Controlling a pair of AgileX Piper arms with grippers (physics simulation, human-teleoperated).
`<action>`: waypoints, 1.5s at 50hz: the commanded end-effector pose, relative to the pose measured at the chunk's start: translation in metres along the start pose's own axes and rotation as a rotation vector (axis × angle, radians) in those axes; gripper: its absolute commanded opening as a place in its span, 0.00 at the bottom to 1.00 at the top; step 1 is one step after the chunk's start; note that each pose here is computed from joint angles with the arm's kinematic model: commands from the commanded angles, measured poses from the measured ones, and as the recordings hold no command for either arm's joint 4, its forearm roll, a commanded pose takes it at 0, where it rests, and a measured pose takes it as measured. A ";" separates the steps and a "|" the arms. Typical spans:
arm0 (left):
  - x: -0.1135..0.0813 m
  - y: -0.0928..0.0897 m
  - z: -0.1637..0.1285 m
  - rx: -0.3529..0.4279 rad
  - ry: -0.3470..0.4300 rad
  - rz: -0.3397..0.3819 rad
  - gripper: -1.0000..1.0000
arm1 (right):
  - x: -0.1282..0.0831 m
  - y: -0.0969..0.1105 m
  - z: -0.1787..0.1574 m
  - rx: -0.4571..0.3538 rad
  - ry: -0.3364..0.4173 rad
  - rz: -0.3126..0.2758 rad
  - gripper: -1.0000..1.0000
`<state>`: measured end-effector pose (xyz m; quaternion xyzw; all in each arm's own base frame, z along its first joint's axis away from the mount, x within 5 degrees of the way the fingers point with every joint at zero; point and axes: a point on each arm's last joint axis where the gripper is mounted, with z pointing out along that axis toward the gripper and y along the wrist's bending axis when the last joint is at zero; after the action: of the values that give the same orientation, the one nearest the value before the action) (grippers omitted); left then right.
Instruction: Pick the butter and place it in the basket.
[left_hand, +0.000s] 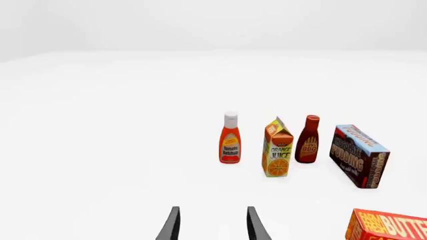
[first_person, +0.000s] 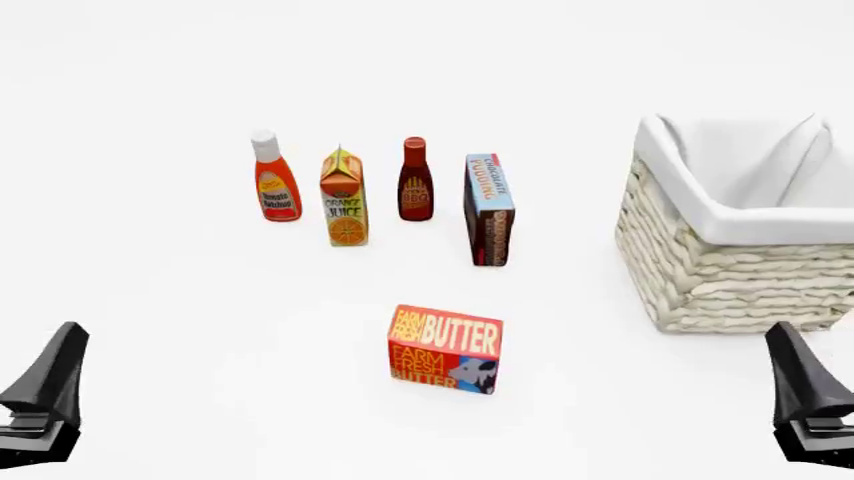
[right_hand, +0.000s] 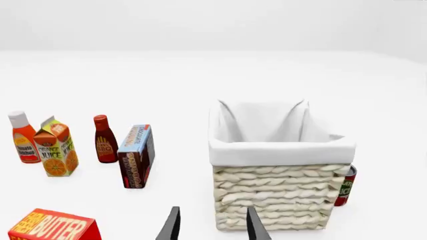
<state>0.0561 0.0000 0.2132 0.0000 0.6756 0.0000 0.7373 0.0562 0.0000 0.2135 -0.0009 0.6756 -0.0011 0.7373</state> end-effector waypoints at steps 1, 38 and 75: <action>0.000 0.000 0.000 0.000 0.000 0.000 1.00 | 0.000 0.000 0.000 -0.002 0.001 -0.015 1.00; 0.000 0.000 0.000 0.000 0.000 0.000 1.00 | -0.079 0.007 0.001 -0.134 0.002 -0.059 1.00; 0.000 0.000 0.000 0.000 0.000 0.000 1.00 | -0.128 0.022 0.019 -0.347 0.031 -0.264 1.00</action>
<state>0.0561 0.0000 0.2132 0.0000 0.6756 0.0000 0.7373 0.0569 0.0169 0.3234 -0.1817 0.6721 0.0181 0.7176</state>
